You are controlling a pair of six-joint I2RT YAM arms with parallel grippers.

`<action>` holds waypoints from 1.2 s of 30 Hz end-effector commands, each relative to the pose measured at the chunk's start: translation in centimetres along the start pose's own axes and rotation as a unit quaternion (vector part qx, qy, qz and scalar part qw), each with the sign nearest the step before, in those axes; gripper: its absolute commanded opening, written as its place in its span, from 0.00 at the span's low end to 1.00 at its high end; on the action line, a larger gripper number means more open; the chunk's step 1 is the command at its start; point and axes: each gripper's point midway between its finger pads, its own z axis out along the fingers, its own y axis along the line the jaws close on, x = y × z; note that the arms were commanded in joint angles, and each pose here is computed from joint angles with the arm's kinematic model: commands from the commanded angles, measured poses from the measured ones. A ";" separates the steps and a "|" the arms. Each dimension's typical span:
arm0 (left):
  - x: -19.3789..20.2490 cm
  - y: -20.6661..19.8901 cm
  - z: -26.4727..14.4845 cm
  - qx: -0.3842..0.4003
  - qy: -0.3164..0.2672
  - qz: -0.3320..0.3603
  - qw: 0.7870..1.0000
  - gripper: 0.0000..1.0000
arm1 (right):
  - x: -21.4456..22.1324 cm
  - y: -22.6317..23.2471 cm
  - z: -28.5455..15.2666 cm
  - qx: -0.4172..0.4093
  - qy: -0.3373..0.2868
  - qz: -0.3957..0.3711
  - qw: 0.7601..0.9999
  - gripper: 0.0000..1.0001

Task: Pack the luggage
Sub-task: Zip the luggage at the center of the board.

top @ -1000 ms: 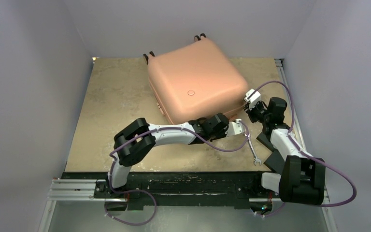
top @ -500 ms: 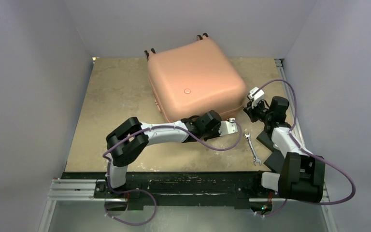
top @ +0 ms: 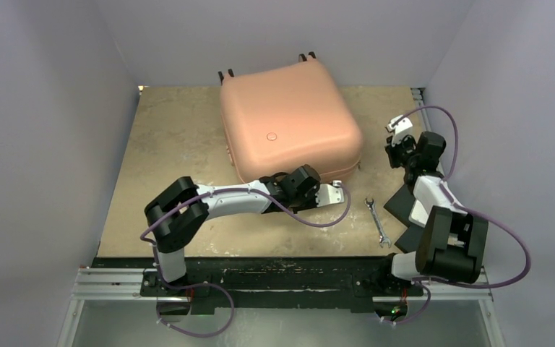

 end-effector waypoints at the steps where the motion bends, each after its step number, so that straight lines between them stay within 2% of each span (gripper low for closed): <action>1: 5.9 -3.8 -1.7 0.087 0.093 0.025 0.992 0.00 | -3.7 -2.7 0.8 0.028 -0.038 -0.019 0.999 0.00; 3: 5.7 -3.5 -1.7 0.080 0.091 0.023 0.992 0.00 | -4.4 -0.9 1.1 -0.031 -0.048 -0.029 0.998 0.00; 4: 5.7 -3.4 -1.7 0.076 0.091 0.020 0.993 0.00 | -4.4 -0.1 1.0 -0.057 -0.050 -0.041 0.996 0.08; 6: 5.4 -3.0 -1.4 0.067 0.090 0.011 0.994 0.00 | -4.4 1.2 0.4 -0.088 -0.054 -0.052 0.993 0.45; 7: 5.3 -2.9 -1.2 0.063 0.091 0.005 0.994 0.00 | -4.2 1.7 -0.1 -0.094 -0.054 -0.064 0.992 0.54; 9: 4.9 -2.6 -0.8 0.057 0.090 -0.010 0.994 0.00 | -3.3 3.0 -1.2 -0.108 -0.053 -0.093 0.988 0.60; 13: 3.8 -2.3 -0.2 0.058 0.080 -0.032 0.995 0.00 | -1.2 5.3 -3.6 -0.110 -0.060 -0.145 0.981 0.59; 20: 3.0 -2.1 0.2 0.065 0.081 -0.039 0.994 0.00 | -1.3 7.7 -5.3 -0.107 -0.122 -0.172 0.972 0.57; 27: 2.6 -1.7 0.1 0.062 0.084 -0.040 0.994 0.00 | -2.6 10.2 -4.3 -0.116 -0.143 -0.194 0.964 0.56; 36: 2.2 -1.4 0.0 0.061 0.085 -0.043 0.994 0.00 | -3.4 10.3 -2.4 -0.057 -0.135 -0.189 0.971 0.55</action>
